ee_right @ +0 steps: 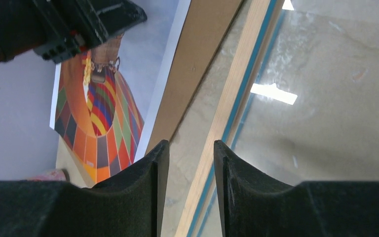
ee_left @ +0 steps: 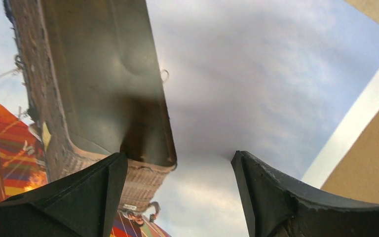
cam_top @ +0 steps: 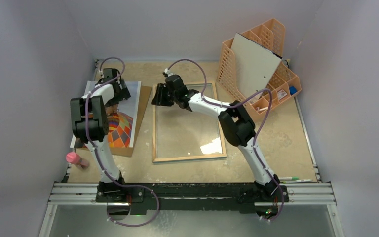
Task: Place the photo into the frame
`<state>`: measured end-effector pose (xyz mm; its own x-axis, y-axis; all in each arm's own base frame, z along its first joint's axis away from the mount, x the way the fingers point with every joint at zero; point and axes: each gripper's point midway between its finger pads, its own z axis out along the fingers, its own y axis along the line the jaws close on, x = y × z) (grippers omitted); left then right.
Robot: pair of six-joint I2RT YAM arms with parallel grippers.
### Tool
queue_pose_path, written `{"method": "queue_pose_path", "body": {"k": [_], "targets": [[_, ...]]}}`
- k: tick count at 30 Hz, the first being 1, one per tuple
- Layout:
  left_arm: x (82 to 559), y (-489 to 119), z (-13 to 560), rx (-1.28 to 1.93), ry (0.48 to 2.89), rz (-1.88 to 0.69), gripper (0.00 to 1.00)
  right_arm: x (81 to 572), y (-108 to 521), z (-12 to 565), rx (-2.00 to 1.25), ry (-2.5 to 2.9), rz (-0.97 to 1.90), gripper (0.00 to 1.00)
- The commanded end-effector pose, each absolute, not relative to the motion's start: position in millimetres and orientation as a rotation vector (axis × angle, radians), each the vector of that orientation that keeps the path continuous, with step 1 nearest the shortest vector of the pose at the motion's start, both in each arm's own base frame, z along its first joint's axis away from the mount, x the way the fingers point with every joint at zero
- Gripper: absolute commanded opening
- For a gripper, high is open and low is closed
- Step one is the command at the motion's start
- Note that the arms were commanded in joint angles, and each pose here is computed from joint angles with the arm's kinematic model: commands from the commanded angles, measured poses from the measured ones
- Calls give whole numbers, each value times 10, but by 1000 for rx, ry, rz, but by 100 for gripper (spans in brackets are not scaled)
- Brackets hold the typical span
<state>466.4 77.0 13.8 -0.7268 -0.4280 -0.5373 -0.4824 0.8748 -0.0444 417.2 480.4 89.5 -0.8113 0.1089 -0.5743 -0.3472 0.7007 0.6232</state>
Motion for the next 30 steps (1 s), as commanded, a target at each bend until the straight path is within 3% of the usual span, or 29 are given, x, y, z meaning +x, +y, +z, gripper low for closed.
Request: {"method": "queue_pose_path", "body": {"k": [1,10,16,22,30], "targets": [[3714,138,-615,-779,2900,-104,81,4288,4986,1126,-168,2261,1083,42],[5367,343,610,-518,2470,-150,82,4098,4900,1180,-222,2257,1114,42],[6148,585,779,-563,2287,-71,82,4015,4808,1180,-290,2260,1079,43],[6443,491,488,-531,2248,-163,82,4008,4727,1240,-336,2248,1027,43],[6265,422,98,-535,2350,-184,78,3963,4670,1156,-338,2280,1004,43]]}}
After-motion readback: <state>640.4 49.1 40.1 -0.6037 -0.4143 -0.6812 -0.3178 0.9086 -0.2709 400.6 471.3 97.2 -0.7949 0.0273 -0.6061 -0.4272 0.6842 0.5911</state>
